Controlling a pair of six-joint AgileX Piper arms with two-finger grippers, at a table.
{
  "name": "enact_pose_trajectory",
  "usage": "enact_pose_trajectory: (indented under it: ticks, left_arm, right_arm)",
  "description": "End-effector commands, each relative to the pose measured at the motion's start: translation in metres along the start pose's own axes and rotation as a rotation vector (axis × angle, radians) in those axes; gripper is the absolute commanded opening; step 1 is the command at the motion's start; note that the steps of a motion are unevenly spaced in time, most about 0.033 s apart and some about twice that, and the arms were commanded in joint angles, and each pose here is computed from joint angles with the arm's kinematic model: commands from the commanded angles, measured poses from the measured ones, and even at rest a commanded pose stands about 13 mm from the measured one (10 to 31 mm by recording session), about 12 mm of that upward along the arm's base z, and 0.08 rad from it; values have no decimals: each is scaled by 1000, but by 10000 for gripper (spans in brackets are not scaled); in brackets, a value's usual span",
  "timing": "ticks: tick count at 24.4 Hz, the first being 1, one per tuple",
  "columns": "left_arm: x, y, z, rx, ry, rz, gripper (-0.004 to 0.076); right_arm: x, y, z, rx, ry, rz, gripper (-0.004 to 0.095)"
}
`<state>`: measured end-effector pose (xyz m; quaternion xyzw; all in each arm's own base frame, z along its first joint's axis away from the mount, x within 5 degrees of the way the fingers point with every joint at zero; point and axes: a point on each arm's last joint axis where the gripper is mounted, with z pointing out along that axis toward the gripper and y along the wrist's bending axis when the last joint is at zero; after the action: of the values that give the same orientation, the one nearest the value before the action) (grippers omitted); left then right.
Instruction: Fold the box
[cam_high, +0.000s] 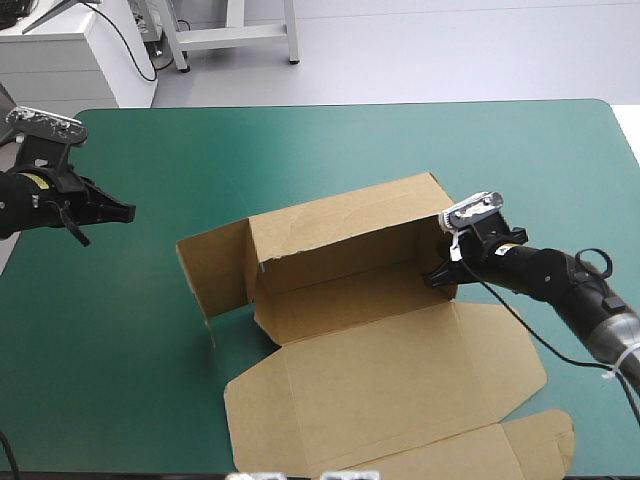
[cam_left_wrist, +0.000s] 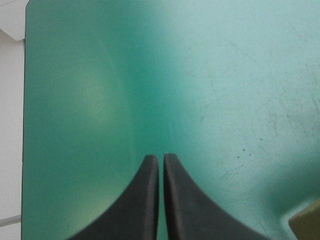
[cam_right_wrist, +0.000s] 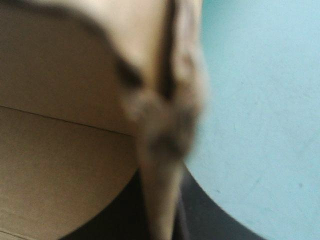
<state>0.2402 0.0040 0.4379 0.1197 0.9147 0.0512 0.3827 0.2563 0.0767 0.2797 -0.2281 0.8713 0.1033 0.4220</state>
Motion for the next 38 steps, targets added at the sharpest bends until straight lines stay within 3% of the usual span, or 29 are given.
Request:
enact_pose_trajectory:
  ticks: [1, 8, 14, 23, 29, 31, 36, 38]
  left_arm:
    - [-7, 2, -17, -25, -99, -15, 8]
    - [-5, 2, -17, -29, -86, -8, 7]
    - [-5, 2, -17, -29, -86, 2, 8]
    - [-7, 3, -17, -35, -106, 7, 7]
    - [-9, 3, -17, -38, -122, 5, 7]
    - [-9, 3, -17, -36, -125, 4, 7]
    - [-9, 3, -18, -36, -131, 3, 7]
    - [-10, 3, -18, -38, -136, 3, 7]
  right_arm:
    - [-24, -13, -30, 45, 67, 18, -15]
    - [-44, -17, -62, 81, 263, 58, -15]
    - [-39, -21, -60, 96, 408, 81, -15]
    - [-27, -35, 3, 52, 610, 135, -15]
    - [-40, -52, 55, 47, 645, 156, -14]
    - [-46, -55, 63, 48, 622, 150, 25]
    - [-59, -59, 67, 65, 546, 144, 345]
    - [-67, -60, 64, 75, 505, 138, 431]
